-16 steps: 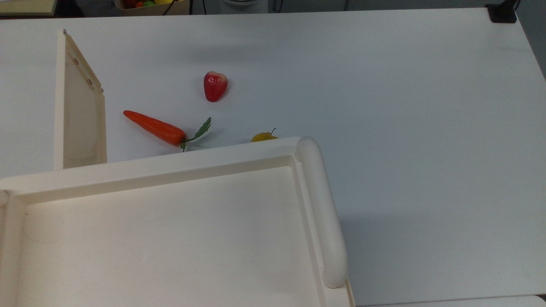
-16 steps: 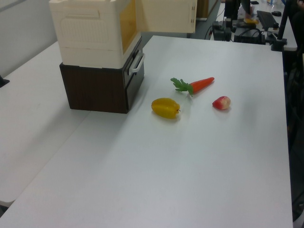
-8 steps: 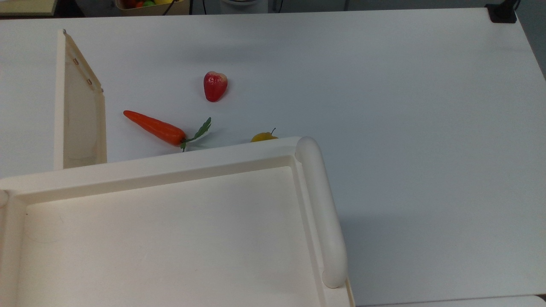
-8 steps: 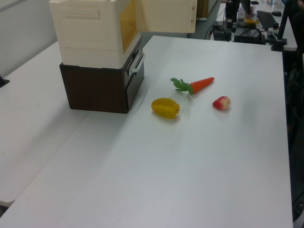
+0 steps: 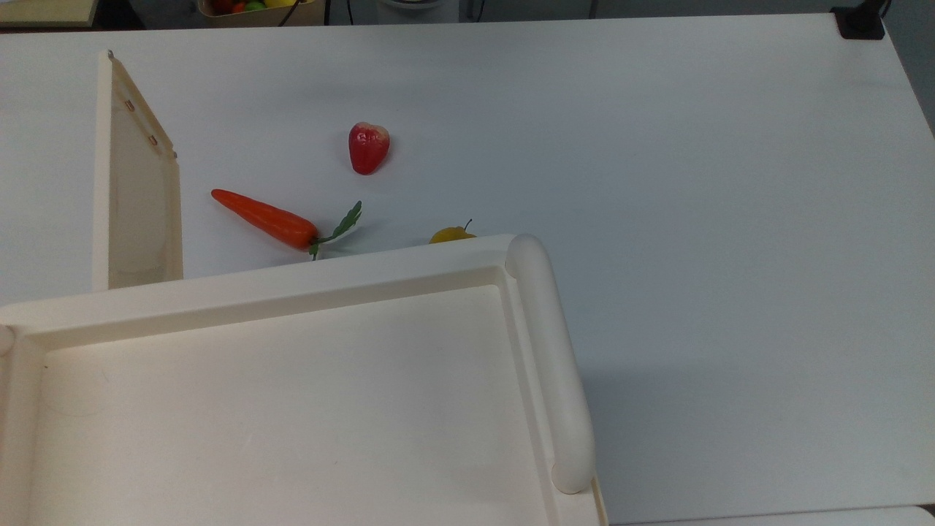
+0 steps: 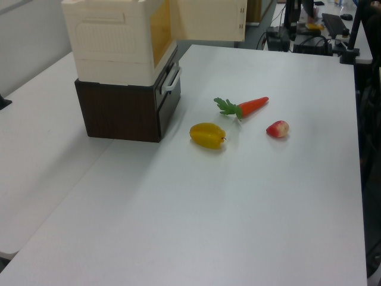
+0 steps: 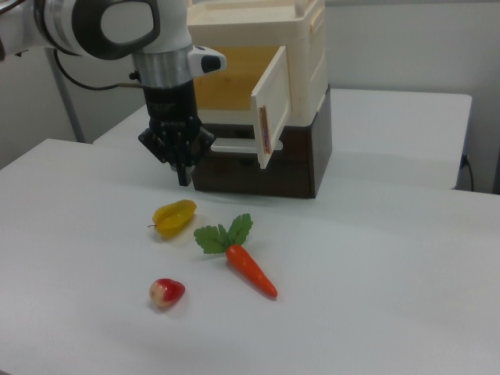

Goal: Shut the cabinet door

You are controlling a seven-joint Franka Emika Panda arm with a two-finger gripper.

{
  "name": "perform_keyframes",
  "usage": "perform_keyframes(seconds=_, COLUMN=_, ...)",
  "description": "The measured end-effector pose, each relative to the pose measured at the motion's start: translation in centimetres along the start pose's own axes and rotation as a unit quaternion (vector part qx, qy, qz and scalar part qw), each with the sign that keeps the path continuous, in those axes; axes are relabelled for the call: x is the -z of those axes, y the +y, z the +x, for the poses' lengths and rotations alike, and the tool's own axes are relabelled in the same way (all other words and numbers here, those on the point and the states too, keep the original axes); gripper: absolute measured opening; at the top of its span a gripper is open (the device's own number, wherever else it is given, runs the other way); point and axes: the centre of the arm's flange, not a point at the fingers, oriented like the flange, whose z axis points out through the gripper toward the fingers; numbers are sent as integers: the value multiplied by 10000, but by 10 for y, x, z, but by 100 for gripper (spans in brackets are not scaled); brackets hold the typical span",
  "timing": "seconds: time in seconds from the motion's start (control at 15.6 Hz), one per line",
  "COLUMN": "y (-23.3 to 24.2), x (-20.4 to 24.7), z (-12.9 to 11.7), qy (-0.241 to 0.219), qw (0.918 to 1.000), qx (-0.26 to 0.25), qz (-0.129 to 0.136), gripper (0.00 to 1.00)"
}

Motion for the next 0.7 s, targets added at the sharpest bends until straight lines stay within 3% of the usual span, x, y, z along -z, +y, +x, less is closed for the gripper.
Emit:
perform_keyframes(seconds=0.38, y=27, x=-14, z=19, qy=364, qw=9928, qx=1099, qz=-314, gripper=1)
perform_keyframes(seconds=0.7, y=83, x=-7, z=13, qy=957, qw=9757, qx=1690, qz=-1017, gripper=1)
